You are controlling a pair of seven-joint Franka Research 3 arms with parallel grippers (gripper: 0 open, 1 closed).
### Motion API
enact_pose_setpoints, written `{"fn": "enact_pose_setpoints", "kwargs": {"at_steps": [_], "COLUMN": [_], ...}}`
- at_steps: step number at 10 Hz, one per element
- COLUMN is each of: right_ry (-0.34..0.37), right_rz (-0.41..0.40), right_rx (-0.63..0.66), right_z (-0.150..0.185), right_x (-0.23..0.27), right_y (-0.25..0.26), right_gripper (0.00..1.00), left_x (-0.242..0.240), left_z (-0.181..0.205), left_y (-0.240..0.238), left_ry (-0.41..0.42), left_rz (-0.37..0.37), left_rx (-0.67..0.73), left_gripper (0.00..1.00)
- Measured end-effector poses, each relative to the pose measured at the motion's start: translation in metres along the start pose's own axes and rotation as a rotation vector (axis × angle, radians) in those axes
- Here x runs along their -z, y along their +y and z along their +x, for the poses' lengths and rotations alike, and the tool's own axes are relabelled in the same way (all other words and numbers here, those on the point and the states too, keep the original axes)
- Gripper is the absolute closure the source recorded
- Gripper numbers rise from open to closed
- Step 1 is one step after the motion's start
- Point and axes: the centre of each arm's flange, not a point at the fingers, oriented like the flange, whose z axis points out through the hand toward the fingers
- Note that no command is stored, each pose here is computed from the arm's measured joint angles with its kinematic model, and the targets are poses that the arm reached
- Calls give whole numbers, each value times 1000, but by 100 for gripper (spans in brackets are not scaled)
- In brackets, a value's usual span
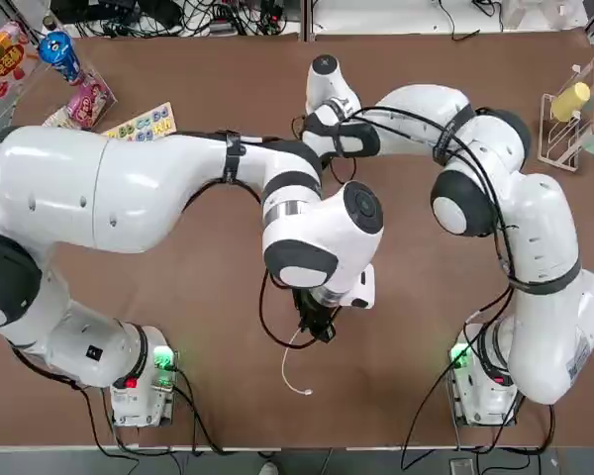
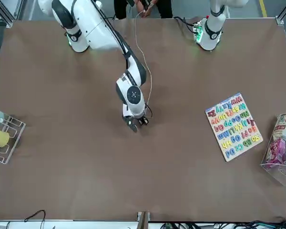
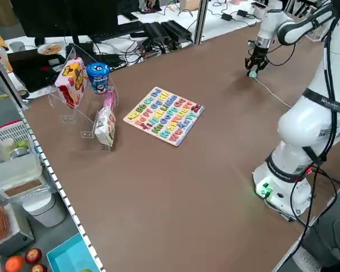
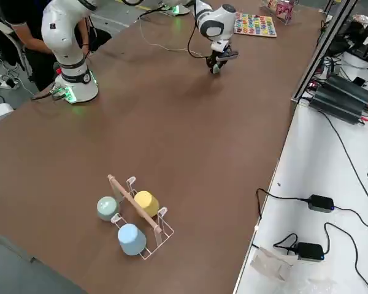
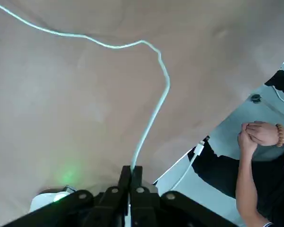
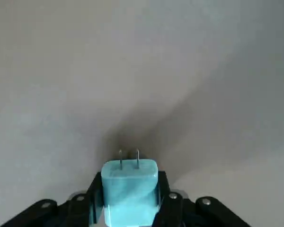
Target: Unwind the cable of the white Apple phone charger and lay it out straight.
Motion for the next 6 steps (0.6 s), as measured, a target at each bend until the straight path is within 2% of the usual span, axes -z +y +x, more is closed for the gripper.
{"fn": "enact_pose_setpoints", "kwargs": {"at_steps": [6], "right_ry": [54], "right_rz": [36], "right_rx": [393], "right_z": [50], "right_x": [26], "right_y": [-5], "right_gripper": [52], "left_x": [1], "left_z": [4], "left_y": [-9], "left_ry": [-4], "left_rz": [-3], "left_rx": [14], "left_gripper": [97]}}
